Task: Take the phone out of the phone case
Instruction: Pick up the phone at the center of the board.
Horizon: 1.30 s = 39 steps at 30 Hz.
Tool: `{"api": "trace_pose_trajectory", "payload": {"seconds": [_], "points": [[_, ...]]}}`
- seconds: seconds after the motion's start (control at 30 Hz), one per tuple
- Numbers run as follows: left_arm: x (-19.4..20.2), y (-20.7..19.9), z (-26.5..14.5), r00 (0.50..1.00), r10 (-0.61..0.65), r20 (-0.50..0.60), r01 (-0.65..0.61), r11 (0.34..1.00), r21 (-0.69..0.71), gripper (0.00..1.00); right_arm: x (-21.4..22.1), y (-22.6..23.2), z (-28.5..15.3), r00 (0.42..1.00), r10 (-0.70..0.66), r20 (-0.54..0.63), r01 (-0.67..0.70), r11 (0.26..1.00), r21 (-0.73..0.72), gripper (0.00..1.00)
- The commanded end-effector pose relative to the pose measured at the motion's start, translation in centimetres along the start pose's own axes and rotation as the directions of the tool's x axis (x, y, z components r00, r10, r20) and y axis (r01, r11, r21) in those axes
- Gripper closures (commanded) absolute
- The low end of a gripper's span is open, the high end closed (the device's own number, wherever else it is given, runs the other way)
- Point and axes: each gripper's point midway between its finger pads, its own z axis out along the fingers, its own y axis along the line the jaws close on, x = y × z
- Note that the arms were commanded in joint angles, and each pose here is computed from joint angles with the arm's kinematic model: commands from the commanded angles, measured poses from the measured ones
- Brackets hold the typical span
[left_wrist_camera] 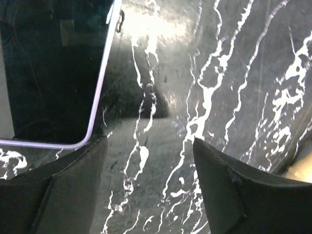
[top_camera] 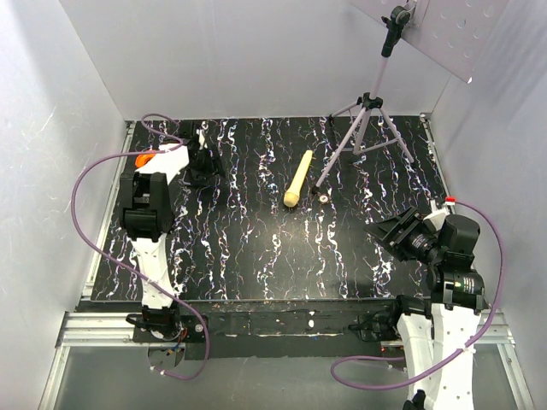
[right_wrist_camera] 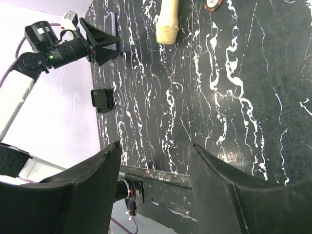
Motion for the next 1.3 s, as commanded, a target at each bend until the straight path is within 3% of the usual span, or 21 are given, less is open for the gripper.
{"api": "trace_pose_trajectory", "payload": {"seconds": [0.0,0.1,0.3,0.47,0.63,0.97,1.27], "points": [[-1.7,-2.5,-5.7,0.972,0.212,0.103,-0.224,0.967,0.118,0.26,-0.4,2.1,-0.6,0.998,-0.054,0.01,0.055,0.996,-0.074,0.37],[-2.1,-1.7,-5.6,0.963,0.257,0.086,-0.265,0.959,0.103,0.2,0.6,1.5,-0.4,0.999,-0.046,-0.024,0.044,0.995,-0.089,0.37],[-4.7,2.4,-3.9,0.944,0.31,0.116,-0.301,0.949,-0.094,0.09,1.7,1.8,-1.1,0.995,-0.083,-0.048,0.077,0.99,-0.114,0.37],[-5.9,4.0,-2.4,0.929,0.369,0.037,-0.357,0.917,-0.178,0.08,1.7,2.3,-1.6,0.992,-0.113,-0.06,0.105,0.987,-0.118,0.36],[-6.2,6.0,-1.7,0.916,0.401,0.027,-0.379,0.884,-0.273,0.06,1.7,2.3,-1.4,0.992,-0.108,-0.061,0.1,0.988,-0.121,0.36],[-6.2,6.3,1.6,0.914,0.402,-0.052,-0.402,0.881,-0.248,0.06,1.2,3.0,-1.6,0.992,-0.113,-0.053,0.105,0.987,-0.125,0.36],[-6.8,7.3,3.5,0.915,0.395,-0.083,-0.401,0.87,-0.287,0.12,1.3,2.7,-1.5,0.993,-0.099,-0.064,0.091,0.989,-0.116,0.37]]}}
